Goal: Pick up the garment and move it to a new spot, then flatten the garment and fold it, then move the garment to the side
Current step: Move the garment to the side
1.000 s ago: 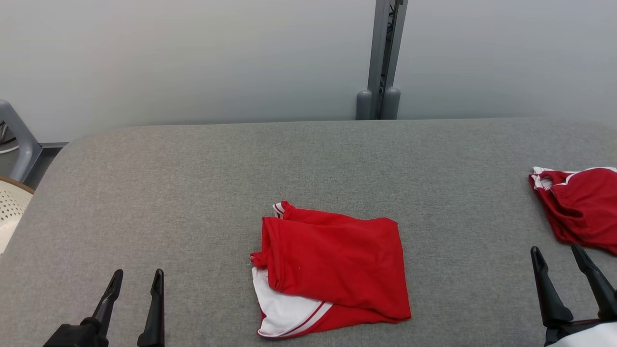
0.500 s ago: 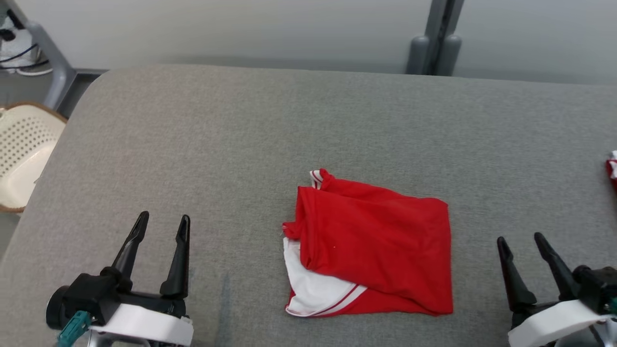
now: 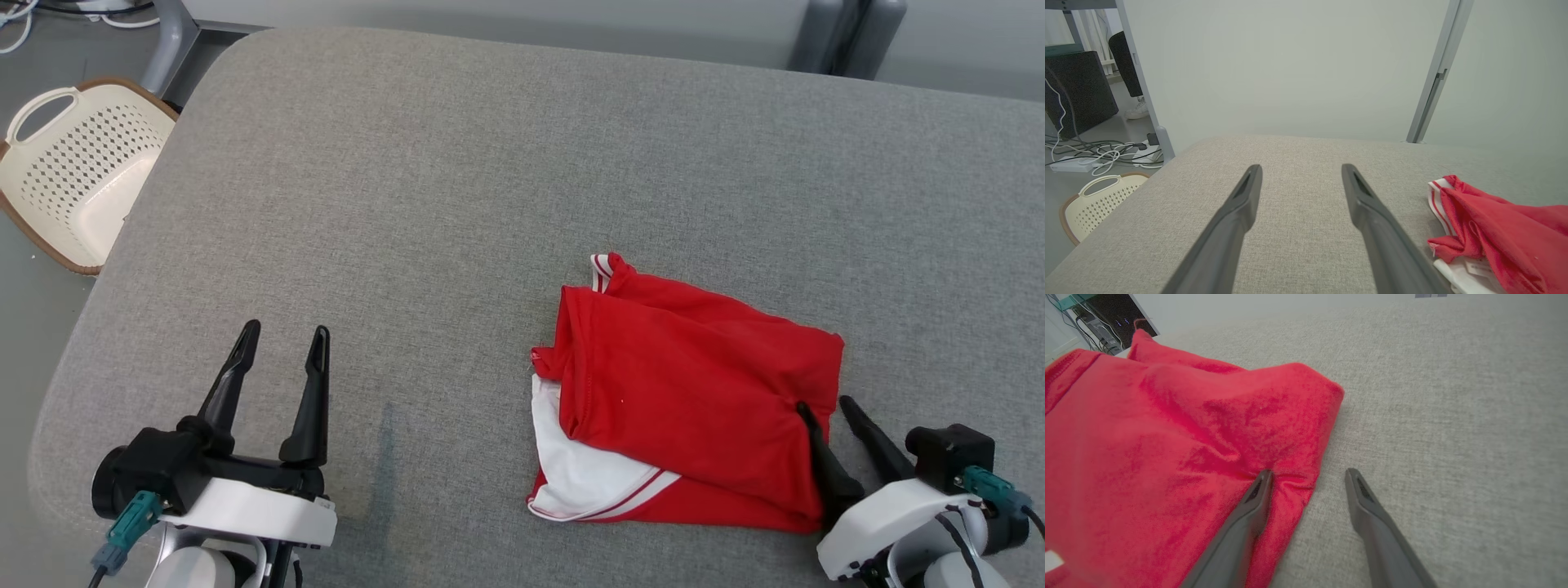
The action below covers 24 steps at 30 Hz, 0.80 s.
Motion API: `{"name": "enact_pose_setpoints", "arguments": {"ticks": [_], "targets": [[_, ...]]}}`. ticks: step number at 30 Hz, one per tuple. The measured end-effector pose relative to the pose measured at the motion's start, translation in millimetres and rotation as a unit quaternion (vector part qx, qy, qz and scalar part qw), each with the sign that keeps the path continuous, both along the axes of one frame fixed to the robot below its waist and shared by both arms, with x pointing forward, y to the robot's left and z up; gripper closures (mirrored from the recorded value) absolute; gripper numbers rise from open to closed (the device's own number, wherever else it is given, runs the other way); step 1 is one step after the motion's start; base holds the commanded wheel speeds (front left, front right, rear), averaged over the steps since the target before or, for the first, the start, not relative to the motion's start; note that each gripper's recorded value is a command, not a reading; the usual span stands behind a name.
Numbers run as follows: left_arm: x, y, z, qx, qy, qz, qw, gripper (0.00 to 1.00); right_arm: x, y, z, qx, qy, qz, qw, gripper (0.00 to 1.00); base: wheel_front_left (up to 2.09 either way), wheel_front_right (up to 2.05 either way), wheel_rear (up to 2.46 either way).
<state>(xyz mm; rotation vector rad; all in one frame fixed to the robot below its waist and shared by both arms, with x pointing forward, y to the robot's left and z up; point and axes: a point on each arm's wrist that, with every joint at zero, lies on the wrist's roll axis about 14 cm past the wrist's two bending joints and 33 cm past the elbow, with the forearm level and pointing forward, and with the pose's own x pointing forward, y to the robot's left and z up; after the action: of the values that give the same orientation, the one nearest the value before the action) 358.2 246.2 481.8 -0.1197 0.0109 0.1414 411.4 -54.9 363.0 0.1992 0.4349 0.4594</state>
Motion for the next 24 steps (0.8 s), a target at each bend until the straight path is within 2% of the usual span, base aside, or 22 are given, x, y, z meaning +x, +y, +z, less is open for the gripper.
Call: {"name": "enact_pose_setpoints", "arguments": {"ticks": [4,8,17,24], "targets": [[4,-4,-1,-0.001,-0.001,-0.007,1.000,0.00,1,4,0,-0.002,0.000,0.013,1.000,1.00,0.00,0.00,0.00],[10,-9,0,0.000,-0.005,-0.019,1.000,0.00,5,-6,12,-0.020,-0.031,0.021,0.999,1.00,0.00,0.00,0.00],[47,-42,-1,0.000,-0.017,-0.081,0.997,0.00,25,-93,57,-0.116,-0.121,-0.030,0.985,1.00,0.00,0.00,0.00],[91,-97,11,-0.005,-0.054,-0.167,0.984,0.00,32,-163,98,-0.169,-0.164,-0.096,0.967,1.00,0.00,0.00,0.00]]}}
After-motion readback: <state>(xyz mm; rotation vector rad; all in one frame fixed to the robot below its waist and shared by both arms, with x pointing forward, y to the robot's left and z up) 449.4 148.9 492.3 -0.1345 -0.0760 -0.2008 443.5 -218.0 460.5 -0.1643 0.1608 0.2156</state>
